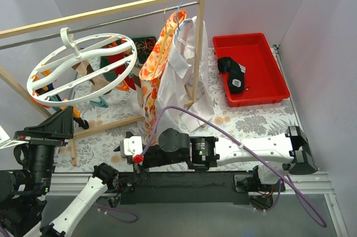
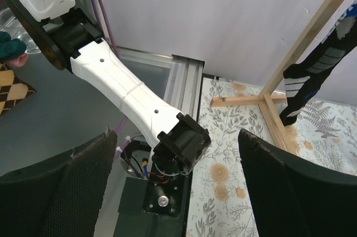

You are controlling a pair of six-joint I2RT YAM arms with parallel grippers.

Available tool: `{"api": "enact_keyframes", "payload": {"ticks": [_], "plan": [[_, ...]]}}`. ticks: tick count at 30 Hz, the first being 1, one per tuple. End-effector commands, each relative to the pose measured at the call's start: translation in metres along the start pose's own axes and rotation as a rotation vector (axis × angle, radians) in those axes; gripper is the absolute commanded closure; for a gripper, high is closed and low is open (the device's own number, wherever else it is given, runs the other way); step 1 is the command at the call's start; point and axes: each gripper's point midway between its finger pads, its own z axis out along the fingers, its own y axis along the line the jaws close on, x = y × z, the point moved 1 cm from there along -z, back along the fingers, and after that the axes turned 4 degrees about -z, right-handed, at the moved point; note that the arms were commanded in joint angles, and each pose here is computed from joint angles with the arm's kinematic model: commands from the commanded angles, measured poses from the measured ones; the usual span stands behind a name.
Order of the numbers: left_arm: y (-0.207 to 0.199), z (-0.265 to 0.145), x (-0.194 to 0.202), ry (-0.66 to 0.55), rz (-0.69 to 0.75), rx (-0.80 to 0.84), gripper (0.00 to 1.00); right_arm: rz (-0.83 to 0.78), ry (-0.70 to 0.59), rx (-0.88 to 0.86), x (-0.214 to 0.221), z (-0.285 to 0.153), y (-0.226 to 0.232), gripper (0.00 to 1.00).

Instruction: Remove the socks clipped to the hanger

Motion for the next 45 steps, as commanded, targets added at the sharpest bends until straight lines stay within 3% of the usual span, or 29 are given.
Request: {"api": "enact_keyframes", "payload": {"ticks": [1, 10, 16, 34, 45], "plan": [[0.002, 0.013, 0.002, -0.03, 0.058, -0.007, 0.48, -0.009, -0.066, 0.002, -0.018, -0.012, -0.001, 0.07], [-0.02, 0.019, 0.016, 0.043, 0.025, 0.089, 0.85, 0.017, -0.061, 0.027, -0.015, -0.028, -0.001, 0.07], [-0.042, 0.021, 0.035, 0.139, -0.009, 0.194, 0.94, 0.02, -0.05, 0.094, -0.012, -0.038, -0.01, 0.06], [-0.093, 0.051, 0.094, 0.383, -0.107, 0.39, 0.97, 0.03, -0.002, 0.277, 0.003, -0.048, -0.038, 0.04], [-0.125, 0.054, 0.1, 0.482, -0.125, 0.494, 0.95, 0.042, -0.001, 0.351, 0.008, -0.019, -0.061, 0.05]]}}
